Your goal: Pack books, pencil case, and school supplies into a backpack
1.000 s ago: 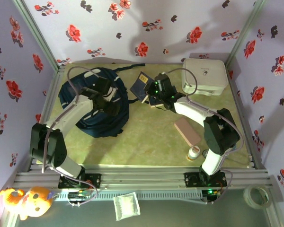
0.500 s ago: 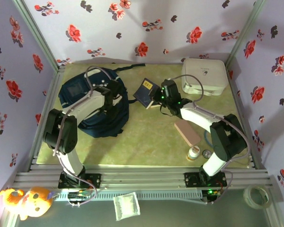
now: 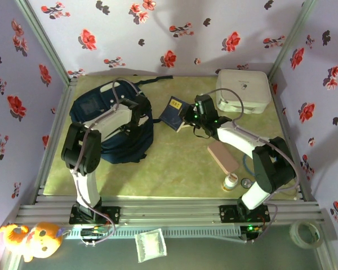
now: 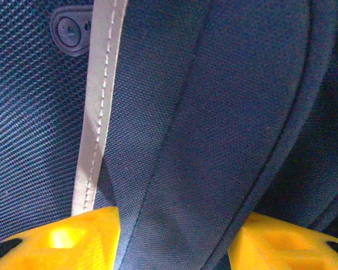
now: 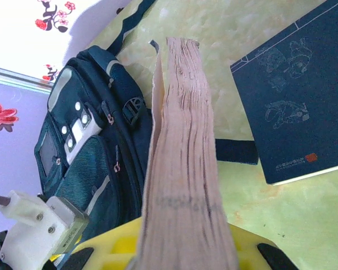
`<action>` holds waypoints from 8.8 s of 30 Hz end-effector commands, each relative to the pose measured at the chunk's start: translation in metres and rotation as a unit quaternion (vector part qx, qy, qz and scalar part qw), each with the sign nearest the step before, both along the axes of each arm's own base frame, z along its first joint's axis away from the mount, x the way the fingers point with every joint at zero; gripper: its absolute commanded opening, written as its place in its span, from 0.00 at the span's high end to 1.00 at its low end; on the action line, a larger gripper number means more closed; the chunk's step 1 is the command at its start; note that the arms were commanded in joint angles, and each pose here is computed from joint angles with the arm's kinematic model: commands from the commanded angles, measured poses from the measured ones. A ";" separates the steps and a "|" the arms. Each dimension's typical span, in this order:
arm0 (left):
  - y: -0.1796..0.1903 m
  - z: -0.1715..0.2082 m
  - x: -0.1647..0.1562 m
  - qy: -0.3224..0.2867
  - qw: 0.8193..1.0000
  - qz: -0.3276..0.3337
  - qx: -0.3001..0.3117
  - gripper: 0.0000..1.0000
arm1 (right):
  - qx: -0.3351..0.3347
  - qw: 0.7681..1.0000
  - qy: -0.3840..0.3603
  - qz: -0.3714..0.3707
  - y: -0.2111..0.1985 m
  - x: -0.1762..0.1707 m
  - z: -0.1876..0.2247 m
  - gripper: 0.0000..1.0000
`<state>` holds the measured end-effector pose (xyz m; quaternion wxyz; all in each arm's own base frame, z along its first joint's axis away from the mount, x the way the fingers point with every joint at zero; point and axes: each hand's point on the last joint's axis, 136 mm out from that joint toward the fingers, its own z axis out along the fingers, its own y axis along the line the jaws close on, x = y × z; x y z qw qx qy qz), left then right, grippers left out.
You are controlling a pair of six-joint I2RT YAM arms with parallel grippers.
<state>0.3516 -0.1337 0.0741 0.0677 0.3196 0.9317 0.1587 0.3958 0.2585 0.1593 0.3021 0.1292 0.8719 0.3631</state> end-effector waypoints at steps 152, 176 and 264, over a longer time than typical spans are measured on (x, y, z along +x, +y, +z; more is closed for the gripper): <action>0.003 0.112 0.003 -0.237 0.871 0.211 -0.376 0.41 | -0.054 0.997 0.038 -0.029 0.001 0.059 -0.023 0.33; 0.002 0.143 0.016 -0.275 0.789 0.293 -0.465 0.00 | -0.105 0.986 0.132 -0.011 -0.005 0.094 -0.107 0.31; -0.263 -0.050 0.003 0.073 0.888 0.229 -0.392 0.28 | -0.169 0.949 0.265 -0.002 -0.111 -0.029 -0.150 0.73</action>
